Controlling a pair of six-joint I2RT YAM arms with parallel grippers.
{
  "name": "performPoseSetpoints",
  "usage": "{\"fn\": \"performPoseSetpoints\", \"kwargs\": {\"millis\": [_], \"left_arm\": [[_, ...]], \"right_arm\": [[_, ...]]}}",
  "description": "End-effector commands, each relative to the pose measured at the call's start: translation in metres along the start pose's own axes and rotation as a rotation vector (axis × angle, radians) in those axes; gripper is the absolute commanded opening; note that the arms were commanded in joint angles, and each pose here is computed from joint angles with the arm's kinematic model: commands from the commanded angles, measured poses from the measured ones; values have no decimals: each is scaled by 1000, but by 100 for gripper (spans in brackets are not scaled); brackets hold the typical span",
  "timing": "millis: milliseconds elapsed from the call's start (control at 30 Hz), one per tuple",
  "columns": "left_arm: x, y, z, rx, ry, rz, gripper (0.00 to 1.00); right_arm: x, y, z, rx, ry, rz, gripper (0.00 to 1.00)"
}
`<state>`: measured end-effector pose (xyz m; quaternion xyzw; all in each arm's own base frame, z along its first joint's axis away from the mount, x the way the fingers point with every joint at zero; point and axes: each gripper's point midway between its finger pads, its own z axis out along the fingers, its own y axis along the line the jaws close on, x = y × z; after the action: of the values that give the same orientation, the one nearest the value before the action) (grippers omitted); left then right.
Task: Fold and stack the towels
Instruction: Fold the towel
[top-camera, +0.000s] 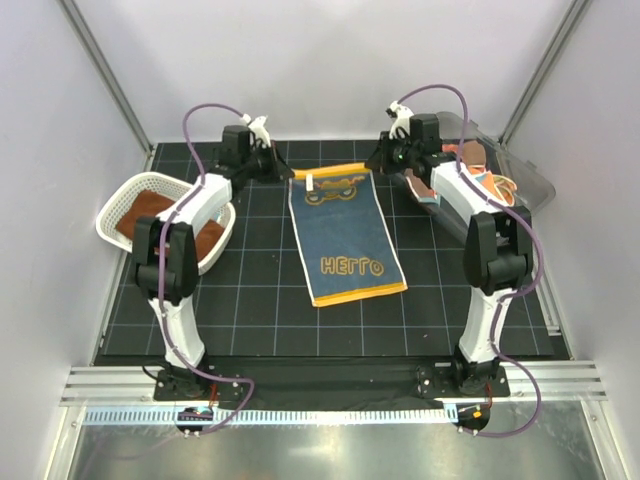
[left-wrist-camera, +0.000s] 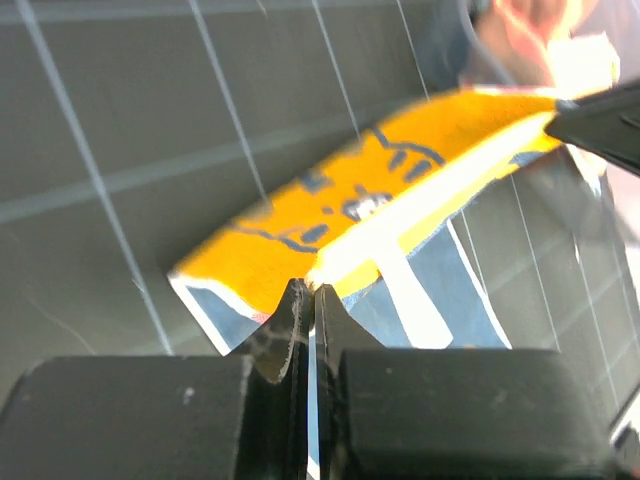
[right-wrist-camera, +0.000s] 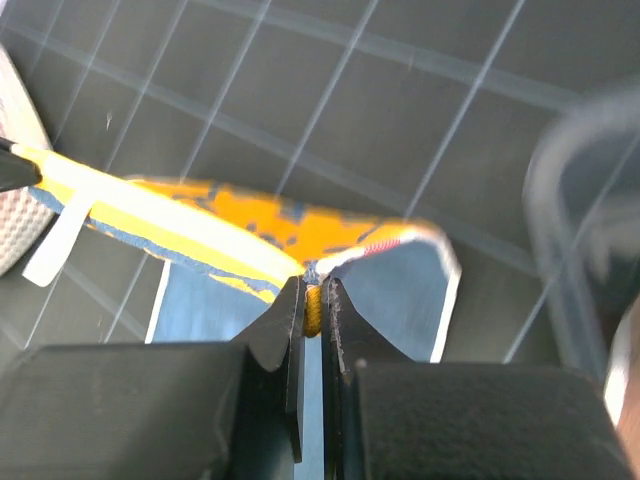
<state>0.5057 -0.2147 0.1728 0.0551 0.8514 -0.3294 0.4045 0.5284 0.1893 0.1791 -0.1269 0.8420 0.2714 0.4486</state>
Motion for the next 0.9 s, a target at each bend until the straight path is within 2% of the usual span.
{"fn": "performPoseSetpoints", "kwargs": {"millis": [0, 33, 100, 133, 200, 333, 500, 700, 867], "left_arm": [[-4, -46, -30, 61, -51, 109, 0], [20, -46, -28, 50, -6, 104, 0], [29, -55, -39, 54, -3, 110, 0], [48, -57, -39, 51, 30, 95, 0], [65, -60, -44, 47, 53, 91, 0], [100, -75, -58, 41, 96, 108, 0], [148, -81, -71, -4, 170, 143, 0], [166, -75, -91, -44, 165, 167, 0], [172, -99, -99, 24, 165, 192, 0]], "right_arm": [[9, 18, -44, -3, 26, 5, 1], [15, 19, -50, 5, 33, 13, 1], [28, 21, -69, 37, 53, 40, 1], [32, 20, -75, 64, 59, 66, 1], [58, 21, -85, 77, 113, 112, 1], [85, 26, -111, 116, 137, 166, 1], [128, 26, -126, 154, 201, 245, 2], [162, 25, -141, 194, 242, 301, 2], [178, 26, -148, 209, 255, 356, 1]]}}
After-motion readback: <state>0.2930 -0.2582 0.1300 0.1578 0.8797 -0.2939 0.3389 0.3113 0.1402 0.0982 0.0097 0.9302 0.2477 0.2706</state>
